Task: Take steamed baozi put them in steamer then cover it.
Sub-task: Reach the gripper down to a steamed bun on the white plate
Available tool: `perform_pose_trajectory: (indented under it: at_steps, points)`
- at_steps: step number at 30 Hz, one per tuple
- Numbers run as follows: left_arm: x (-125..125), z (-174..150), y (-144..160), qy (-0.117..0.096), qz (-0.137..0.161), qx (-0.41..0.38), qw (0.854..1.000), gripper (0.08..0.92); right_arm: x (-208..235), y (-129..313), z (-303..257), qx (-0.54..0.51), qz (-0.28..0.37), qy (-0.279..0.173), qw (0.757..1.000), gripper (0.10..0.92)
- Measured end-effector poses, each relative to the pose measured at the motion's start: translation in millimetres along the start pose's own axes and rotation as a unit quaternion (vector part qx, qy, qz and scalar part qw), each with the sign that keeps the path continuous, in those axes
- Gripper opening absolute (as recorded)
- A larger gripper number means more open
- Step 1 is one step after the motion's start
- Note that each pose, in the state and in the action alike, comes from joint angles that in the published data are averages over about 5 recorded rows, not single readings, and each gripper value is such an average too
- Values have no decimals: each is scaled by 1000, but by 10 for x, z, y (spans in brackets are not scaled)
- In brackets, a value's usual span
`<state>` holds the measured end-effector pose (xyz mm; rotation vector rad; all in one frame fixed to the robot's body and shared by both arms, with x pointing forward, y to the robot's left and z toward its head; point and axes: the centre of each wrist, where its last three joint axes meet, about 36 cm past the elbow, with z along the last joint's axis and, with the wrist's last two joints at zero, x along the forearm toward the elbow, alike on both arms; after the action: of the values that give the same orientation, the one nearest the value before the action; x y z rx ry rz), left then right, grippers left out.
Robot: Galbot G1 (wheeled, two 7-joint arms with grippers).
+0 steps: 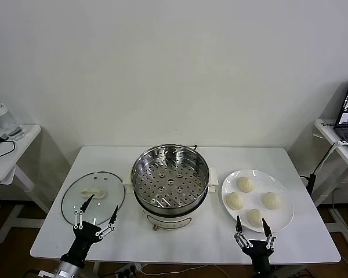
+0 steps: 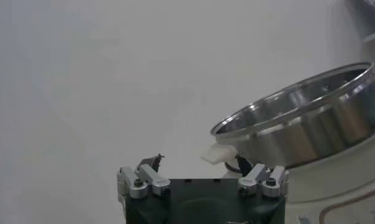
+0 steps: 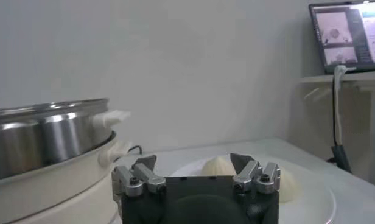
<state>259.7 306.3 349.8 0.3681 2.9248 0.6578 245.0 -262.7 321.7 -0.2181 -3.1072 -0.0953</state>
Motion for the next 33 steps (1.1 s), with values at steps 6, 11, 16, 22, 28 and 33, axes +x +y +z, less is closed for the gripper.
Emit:
perform_pose_trajectory:
  at_steps: [6, 11, 16, 22, 28, 33]
  points:
    - [-2, -9, -10, -3, 2, 0, 1000, 823, -484, -195, -173, 14, 15, -8, 1000, 823]
    - [-10, -19, -12, -6, 2, 0, 1000, 823, -1152, -355, -375, 23, 17, -18, 999, 823]
    - [-28, -25, -8, -8, -2, 0, 1000, 823, -1895, -449, -598, 30, 6, -19, 999, 823]
    - [-51, -19, -19, -10, -5, 2, 1000, 823, -2689, -584, -884, 71, -56, 7, 996, 823]
    - [-61, -18, -18, -11, -6, 2, 1000, 823, -3272, -810, -1186, 151, -179, 54, 971, 823]
    - [-68, -21, -28, -11, -8, 4, 1000, 823, -3671, -966, -1435, 226, -298, 99, 922, 823]
